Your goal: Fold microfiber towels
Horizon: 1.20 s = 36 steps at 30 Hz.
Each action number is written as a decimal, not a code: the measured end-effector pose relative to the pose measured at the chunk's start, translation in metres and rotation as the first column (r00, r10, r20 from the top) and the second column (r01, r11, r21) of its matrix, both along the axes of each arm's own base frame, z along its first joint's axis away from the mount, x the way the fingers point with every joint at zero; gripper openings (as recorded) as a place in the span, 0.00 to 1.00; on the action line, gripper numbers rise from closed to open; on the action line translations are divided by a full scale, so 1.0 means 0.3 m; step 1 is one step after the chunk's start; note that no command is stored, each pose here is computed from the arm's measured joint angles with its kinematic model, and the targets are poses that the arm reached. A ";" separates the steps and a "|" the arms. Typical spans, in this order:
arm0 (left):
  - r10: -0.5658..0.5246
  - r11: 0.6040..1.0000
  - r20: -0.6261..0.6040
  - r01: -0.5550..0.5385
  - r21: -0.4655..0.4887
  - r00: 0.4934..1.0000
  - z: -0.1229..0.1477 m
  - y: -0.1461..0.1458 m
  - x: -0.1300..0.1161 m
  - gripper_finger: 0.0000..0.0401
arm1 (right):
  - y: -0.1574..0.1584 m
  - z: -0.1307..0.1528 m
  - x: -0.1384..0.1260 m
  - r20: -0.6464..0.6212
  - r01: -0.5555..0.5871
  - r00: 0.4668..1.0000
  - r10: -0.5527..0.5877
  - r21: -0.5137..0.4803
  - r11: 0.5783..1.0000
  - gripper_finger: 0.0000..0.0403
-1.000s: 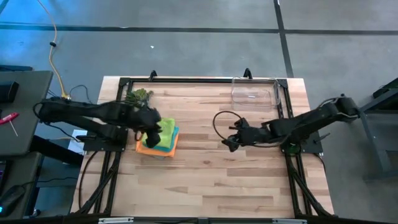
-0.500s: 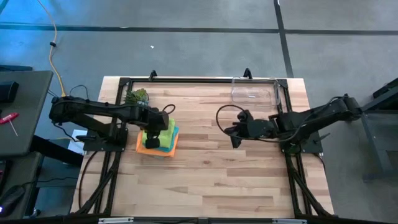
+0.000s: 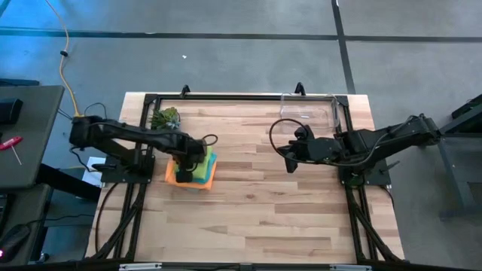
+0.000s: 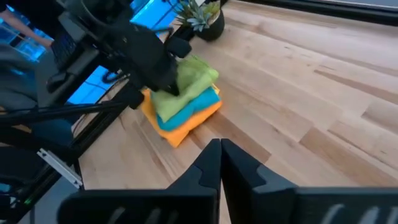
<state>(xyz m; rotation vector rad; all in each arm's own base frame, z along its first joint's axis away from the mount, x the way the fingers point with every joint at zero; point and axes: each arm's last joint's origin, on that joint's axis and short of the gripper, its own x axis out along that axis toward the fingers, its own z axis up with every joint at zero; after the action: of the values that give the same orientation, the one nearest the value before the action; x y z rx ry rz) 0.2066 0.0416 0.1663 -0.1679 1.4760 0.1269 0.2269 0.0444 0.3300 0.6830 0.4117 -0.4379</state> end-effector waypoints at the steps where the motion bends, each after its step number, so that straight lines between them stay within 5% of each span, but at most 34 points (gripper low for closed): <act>1: 0.005 1.000 -0.011 -0.005 0.022 1.000 -0.020 0.002 0.007 0.00 | 0.000 0.000 0.000 0.000 -0.001 1.000 0.001 0.000 1.000 0.00; 8: 0.037 0.999 -0.071 -0.036 0.022 0.997 -0.117 0.006 0.043 0.00 | 0.029 0.017 -0.005 0.049 -0.045 0.998 0.044 0.017 0.999 0.00; 14: -0.012 0.998 -0.090 0.018 0.057 0.996 -0.103 -0.025 0.079 0.00 | 0.042 0.050 -0.037 0.112 -0.034 0.993 0.033 0.006 0.999 0.00; 18: -0.033 0.999 0.155 0.026 0.043 0.987 -0.084 -0.020 0.196 0.00 | 0.039 0.072 -0.063 0.142 -0.020 0.990 0.024 -0.033 0.999 0.00; 30: 0.089 0.995 0.423 -0.060 -0.080 0.902 -0.154 -0.065 0.455 0.00 | 0.028 0.104 -0.094 0.191 -0.027 0.981 0.032 -0.028 0.999 0.00; 36: 0.071 0.996 0.459 -0.040 -0.076 0.885 -0.155 -0.096 0.586 0.00 | 0.022 0.099 -0.091 0.191 0.000 0.982 -0.003 0.015 1.000 0.00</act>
<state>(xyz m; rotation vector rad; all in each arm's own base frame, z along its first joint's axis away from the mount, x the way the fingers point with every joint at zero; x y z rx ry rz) 0.3824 0.0127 0.1198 -0.2734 0.9975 0.0777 0.1997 0.0510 0.3596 0.7330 0.2328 -0.3671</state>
